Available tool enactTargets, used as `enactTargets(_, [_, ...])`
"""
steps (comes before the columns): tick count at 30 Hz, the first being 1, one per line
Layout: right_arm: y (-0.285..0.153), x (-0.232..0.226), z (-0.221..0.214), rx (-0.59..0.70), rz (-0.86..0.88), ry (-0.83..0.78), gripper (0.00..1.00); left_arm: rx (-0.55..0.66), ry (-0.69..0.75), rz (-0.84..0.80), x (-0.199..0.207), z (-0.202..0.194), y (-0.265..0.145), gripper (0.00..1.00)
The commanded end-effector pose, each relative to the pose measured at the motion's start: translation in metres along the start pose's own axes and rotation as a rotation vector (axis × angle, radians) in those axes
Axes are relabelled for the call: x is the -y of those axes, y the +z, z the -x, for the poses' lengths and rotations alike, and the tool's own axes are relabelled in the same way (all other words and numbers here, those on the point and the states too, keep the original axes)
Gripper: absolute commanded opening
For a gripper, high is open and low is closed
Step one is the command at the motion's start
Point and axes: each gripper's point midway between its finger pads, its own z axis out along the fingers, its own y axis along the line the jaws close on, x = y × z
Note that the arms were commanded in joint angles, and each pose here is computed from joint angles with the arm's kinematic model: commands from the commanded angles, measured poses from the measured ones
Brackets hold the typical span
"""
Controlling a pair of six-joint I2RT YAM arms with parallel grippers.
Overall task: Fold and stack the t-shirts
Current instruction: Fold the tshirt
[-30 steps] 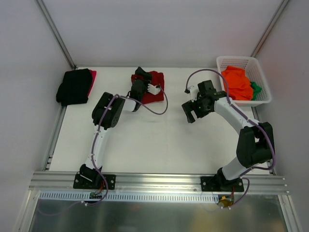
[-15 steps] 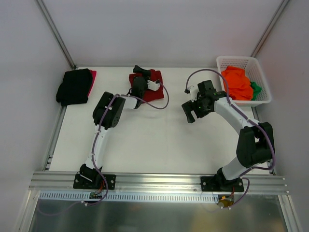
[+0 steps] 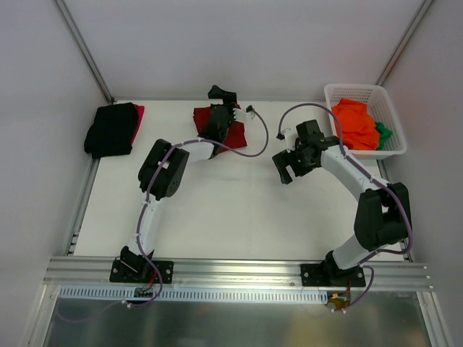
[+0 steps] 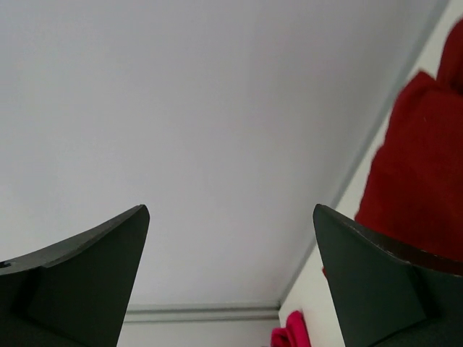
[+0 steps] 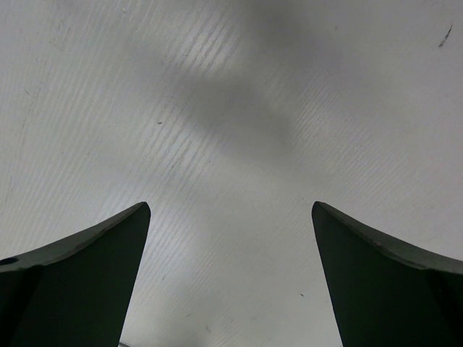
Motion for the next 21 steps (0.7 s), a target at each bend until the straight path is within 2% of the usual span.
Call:
enactTargets(1, [-0.004, 0.0, 0.003, 0.011, -0.009, 0.0, 0.99, 0.073, -0.045, 0.171, -0.071, 0.036, -0.02, 0.99])
enactTargets(6, [-0.004, 0.0, 0.003, 0.013, -0.009, 0.0, 0.99, 0.105, -0.039, 0.08, -0.044, 0.052, -0.03, 0.99])
enactTargets(12, [-0.007, -0.001, 0.003, 0.02, -0.013, -0.001, 0.99, 0.08, 0.08, -0.07, 0.031, 0.045, -0.02, 0.99])
enactTargets(17, [-0.01, 0.0, 0.004, 0.027, -0.017, 0.0, 0.99, 0.06, 0.076, -0.228, 0.087, 0.039, -0.024, 0.99])
enactTargets(21, [-0.011, 0.0, 0.004, 0.028, -0.018, -0.001, 0.99, 0.057, 0.102, -0.273, 0.111, 0.04, -0.031, 0.99])
